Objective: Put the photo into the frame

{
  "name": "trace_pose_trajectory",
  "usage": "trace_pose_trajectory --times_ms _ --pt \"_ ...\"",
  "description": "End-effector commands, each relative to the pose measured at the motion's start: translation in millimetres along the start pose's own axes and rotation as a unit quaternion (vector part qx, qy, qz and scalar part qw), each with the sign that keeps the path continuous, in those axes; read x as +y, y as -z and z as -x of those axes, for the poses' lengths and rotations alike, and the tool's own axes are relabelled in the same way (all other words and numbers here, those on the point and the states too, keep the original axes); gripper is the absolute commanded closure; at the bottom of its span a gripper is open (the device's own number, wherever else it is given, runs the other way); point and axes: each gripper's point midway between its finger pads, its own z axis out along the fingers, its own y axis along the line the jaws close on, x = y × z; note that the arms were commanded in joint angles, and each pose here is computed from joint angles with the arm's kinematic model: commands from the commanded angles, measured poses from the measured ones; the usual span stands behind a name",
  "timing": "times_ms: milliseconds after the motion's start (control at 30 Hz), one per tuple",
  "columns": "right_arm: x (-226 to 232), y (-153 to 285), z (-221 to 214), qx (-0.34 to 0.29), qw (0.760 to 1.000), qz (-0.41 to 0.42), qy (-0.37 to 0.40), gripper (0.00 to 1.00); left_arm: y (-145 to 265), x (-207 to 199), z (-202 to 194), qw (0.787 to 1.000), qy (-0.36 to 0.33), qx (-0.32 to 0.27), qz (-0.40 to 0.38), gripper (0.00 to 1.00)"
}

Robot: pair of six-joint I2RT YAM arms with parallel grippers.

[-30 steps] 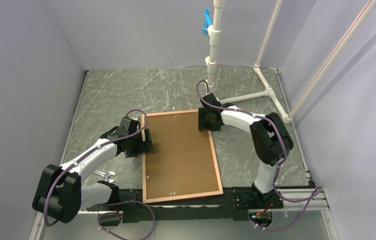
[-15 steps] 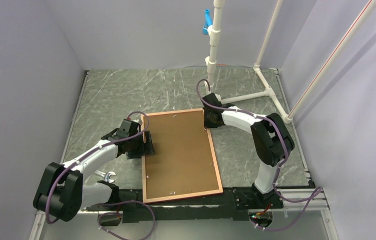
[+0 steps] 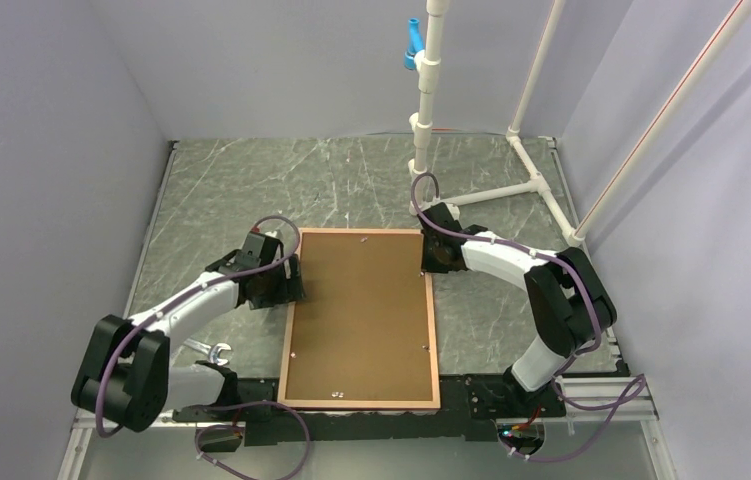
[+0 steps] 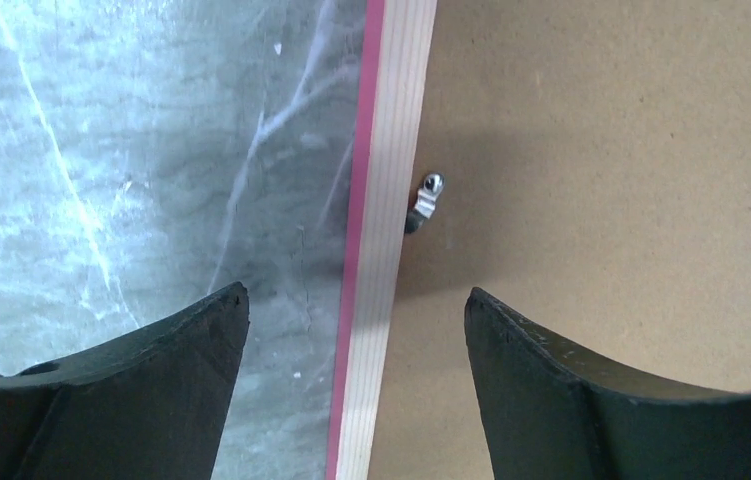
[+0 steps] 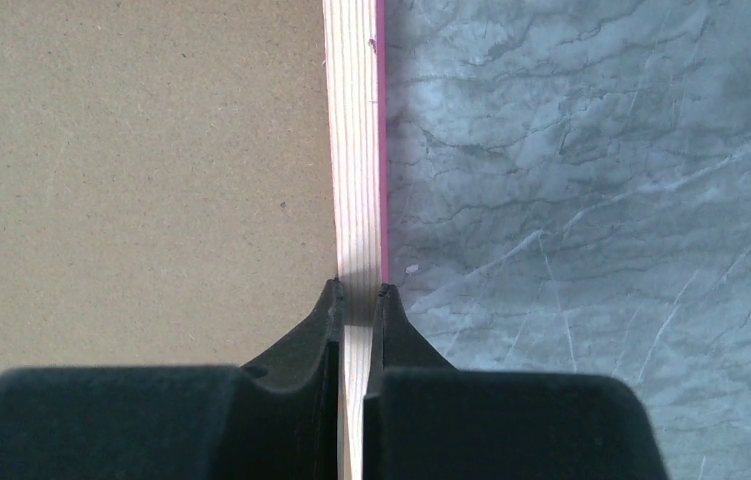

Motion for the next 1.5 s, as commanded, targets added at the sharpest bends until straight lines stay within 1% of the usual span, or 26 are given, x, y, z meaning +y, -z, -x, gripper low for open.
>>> trace_pose_trajectory --times_ms 0,200,333,433,567,667,700,800,1067,1233,1333,1467 --pt "-6 11 -17 0.036 0.999 -0.006 0.001 1.00 -8 -5 24 1.000 -0.016 -0.023 0.007 0.19" --pt "-2 9 -19 0.042 0.999 0.002 0.001 1.00 -23 -4 27 0.999 -0.026 -0.010 0.016 0.25" --pt "-1 7 -22 0.046 0.999 0.007 -0.002 1.00 -28 -5 30 0.999 -0.030 -0.002 0.023 0.33" --pt "-2 6 -24 0.049 0.999 0.006 0.000 1.00 -32 -5 31 0.999 -0.032 0.010 0.029 0.45" --pt "-3 7 -25 0.049 0.999 0.005 0.002 1.00 -38 1 33 0.998 -0.039 0.013 0.048 0.62" --pt "-3 7 -25 0.050 0.999 0.004 0.002 1.00 -43 2 29 0.998 -0.043 0.021 0.047 0.84" --pt "-3 7 -25 0.049 0.999 0.004 0.003 1.00 -44 2 28 0.998 -0.044 0.023 0.045 0.90" --pt "-4 8 -26 0.050 0.999 0.003 0.003 1.00 -46 3 25 0.998 -0.048 0.024 0.043 1.00" --pt "-2 12 -25 0.048 0.999 0.010 -0.001 1.00 -34 -1 33 0.998 -0.055 0.009 0.037 0.99" --pt "-2 14 -26 0.048 0.999 0.012 -0.001 1.00 -15 -13 40 0.999 -0.048 -0.015 0.008 0.82" --pt "-2 15 -27 0.048 0.999 0.013 -0.001 1.00 -1 -20 43 0.999 -0.040 -0.033 -0.015 0.65" --pt "-3 15 -27 0.049 0.999 0.015 -0.001 1.00 14 -29 45 0.997 -0.027 -0.055 -0.041 0.53"
